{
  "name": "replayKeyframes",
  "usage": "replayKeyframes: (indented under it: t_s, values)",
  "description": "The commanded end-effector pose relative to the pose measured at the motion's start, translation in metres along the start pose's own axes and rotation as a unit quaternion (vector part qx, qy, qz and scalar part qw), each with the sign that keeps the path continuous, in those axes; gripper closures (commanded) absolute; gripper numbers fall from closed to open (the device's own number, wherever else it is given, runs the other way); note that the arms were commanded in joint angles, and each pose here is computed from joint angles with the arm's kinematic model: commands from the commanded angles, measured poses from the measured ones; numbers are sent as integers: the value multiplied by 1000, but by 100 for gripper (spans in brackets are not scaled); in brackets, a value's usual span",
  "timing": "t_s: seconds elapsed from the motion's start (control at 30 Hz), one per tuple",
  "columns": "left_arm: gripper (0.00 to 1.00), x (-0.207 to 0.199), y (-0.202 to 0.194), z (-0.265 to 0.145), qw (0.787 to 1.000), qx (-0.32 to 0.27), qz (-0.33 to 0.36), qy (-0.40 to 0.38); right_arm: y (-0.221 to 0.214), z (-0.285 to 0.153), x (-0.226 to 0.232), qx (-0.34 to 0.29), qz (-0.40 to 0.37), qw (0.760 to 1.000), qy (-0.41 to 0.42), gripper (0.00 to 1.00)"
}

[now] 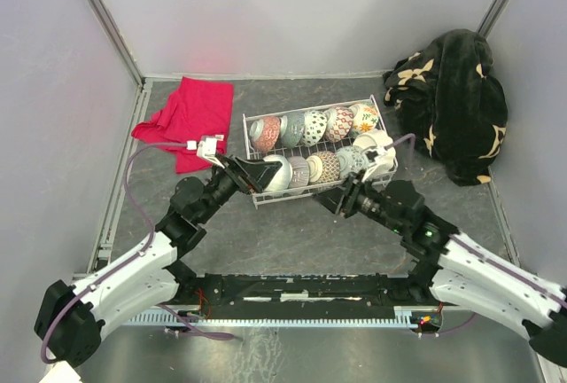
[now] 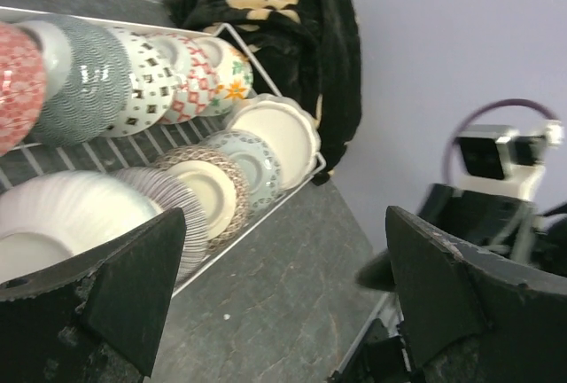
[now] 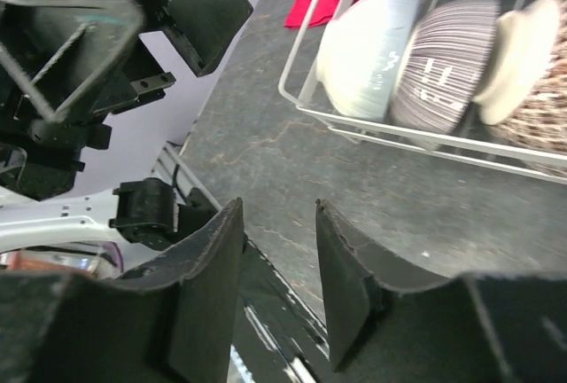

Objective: Load the bowls into the dish rack
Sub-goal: Reset both arms

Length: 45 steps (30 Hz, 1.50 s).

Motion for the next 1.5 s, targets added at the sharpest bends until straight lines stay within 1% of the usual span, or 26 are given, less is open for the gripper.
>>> replayKeyframes:
  t_s: [0.0,0.1,0.17,0.23,0.33,0.43,0.57,0.7,0.8,0.9,0.93,1.07,1.1,1.13,1.17,1.23,1.33,1.4,1.47]
  values:
    - [1,0,21,-2,996,-43,47,57,14,-48,-13,-5,-72,991,-108,52]
    - [1,3,31,-9,990,-64,62,106,17,-80,-28,-19,-93,978,-185,49]
    - [1,5,36,-14,986,-76,70,128,21,-102,-40,-38,-102,962,-251,48]
    - [1,8,41,-18,982,-92,75,148,22,-117,-51,-54,-108,946,-300,47]
    - [1,10,47,-23,975,-107,93,170,23,-129,-63,-71,-118,927,-350,43]
    - [1,15,50,-25,969,-118,104,191,24,-134,-69,-83,-123,912,-382,40]
    - [1,19,50,-25,964,-119,114,208,27,-144,-76,-102,-127,892,-421,38]
    - [1,26,52,-26,956,-129,126,232,28,-149,-83,-134,-126,880,-438,37]
    - [1,32,54,-28,948,-141,136,252,28,-146,-88,-143,-148,871,-446,37]
    - [1,40,57,-31,934,-158,150,282,29,-140,-95,-152,-171,853,-470,34]
    - [1,44,59,-33,926,-167,156,299,30,-138,-98,-155,-178,843,-483,33]
    - [1,60,63,-41,893,-199,190,356,34,-132,-109,-170,-214,793,-545,22]
    - [1,64,63,-42,885,-206,198,367,36,-129,-111,-173,-219,785,-553,15]
    - [1,70,62,-43,878,-206,210,376,37,-126,-111,-174,-227,781,-556,2]
    - [1,74,61,-43,874,-208,221,378,38,-122,-112,-178,-232,779,-555,0]
    - [1,82,58,-42,866,-203,241,389,38,-115,-116,-184,-243,769,-562,1]
    - [1,96,54,-40,844,-188,277,418,37,-107,-128,-181,-252,755,-578,0]
    - [1,106,50,-43,831,-184,303,428,35,-106,-140,-171,-247,746,-595,1]
    - [1,114,47,-47,825,-186,317,430,31,-106,-154,-169,-228,745,-604,0]
Point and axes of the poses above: each gripper's point midway between its finger pads, its own z axis out along the fingers, its own x axis along the line the jaws close on, y = z × x, the point moved 8 cm from there along -z, back along the fingers, and after that the axes turned 7 degrees about -z, right-handed, at the moved point
